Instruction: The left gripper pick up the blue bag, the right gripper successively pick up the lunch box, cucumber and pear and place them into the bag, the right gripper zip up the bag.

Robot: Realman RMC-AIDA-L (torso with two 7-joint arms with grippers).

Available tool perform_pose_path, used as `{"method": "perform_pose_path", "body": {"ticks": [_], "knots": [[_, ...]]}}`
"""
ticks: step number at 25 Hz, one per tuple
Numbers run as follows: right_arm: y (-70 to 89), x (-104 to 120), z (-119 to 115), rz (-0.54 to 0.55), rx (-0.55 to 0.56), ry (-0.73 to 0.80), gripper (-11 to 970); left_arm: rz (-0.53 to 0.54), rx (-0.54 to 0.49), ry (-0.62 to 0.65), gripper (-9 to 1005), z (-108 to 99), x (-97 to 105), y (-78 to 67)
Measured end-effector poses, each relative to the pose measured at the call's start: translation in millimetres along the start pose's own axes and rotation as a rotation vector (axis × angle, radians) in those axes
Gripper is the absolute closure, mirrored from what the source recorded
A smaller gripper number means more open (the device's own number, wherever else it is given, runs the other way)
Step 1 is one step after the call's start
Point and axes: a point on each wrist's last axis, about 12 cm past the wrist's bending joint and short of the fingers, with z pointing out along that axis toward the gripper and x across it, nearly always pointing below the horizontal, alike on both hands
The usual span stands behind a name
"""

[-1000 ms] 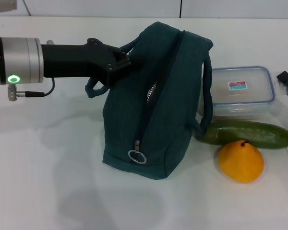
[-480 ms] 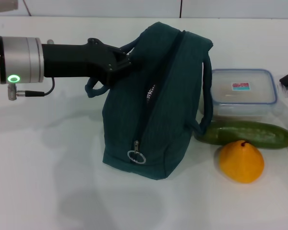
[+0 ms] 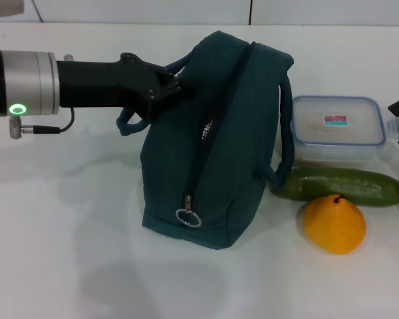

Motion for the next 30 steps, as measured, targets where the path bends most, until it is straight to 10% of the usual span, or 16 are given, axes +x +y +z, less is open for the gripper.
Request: {"method": "perform_pose_path", "body": {"ticks": [9,19,25,27,30], "knots": [[2.6,3,7,0.04,0.0,0.026,470,0.023,-0.002,-0.002,952,0,-4,-0.8],[5.5,6,11,0.05,-0.011,0.036,469,0.03,-0.002,-0.002,951,-1,-5,-0.7],[4.0,5,10,0.049,-0.003,0.03,546,0.032,-0.002,-0.003,951,0,-6,-0.4],[4.2,5,10,0.045,-0.004,0.029,771,0.033,-0.002,-0.003,951,0,-6,-0.4],[5.2,4,11,0.033,-0.008,0.032,791,0.033,-0.002,-0.003,951,0,-6,-0.2]]}}
